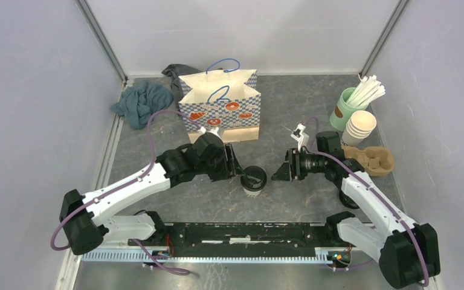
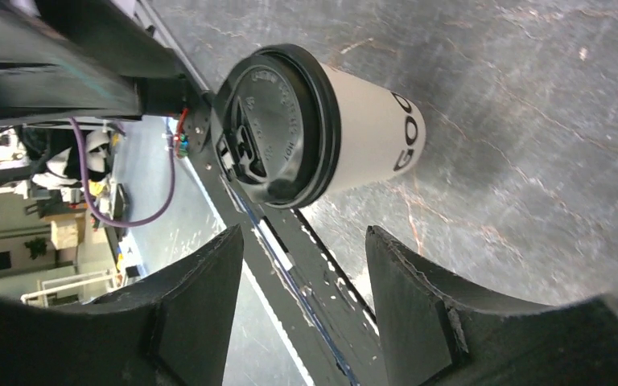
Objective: Pack the takeout coffee
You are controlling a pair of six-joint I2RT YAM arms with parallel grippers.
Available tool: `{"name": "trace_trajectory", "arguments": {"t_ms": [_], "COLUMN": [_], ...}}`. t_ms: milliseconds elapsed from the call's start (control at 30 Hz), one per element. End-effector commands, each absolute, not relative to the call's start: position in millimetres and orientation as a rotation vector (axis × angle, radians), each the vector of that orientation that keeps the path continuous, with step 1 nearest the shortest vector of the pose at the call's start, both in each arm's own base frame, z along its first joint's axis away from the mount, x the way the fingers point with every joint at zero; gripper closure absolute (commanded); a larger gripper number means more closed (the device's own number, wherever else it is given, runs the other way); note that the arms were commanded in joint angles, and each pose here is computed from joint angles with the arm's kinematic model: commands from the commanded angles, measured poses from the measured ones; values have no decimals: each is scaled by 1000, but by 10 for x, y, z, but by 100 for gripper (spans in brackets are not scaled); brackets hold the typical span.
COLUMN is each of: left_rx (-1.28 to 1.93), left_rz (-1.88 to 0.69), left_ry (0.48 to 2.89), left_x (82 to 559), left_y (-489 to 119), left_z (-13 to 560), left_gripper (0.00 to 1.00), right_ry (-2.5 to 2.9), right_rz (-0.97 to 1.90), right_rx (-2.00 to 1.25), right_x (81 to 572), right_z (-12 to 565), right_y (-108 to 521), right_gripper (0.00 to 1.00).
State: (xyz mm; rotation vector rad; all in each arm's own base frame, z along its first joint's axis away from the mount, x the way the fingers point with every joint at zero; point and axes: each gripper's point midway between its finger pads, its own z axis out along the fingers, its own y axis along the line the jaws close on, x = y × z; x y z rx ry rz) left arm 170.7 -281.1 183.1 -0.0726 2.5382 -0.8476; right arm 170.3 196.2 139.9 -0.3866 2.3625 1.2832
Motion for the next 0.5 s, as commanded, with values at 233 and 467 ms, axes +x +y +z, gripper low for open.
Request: {"name": "trace_trajectory", "arguments": {"t_ms": [233,467], "left_rx": [-369,-366], "left_rz": [-1157,-1118], "left_ry": [2557,2586], "left_x": [1772,1790], "left_y": [-2939,-2902], "left_z": [1640,1526], "left_gripper": [42,49], "right_ry": [2240,2241], "right_rz": [1416,1428], "right_rx": [-432,-439], "right_x": [1842,1866], "right_z": [1470,1444], "right_y": [2186,2237], "right_gripper": [33,38]}}
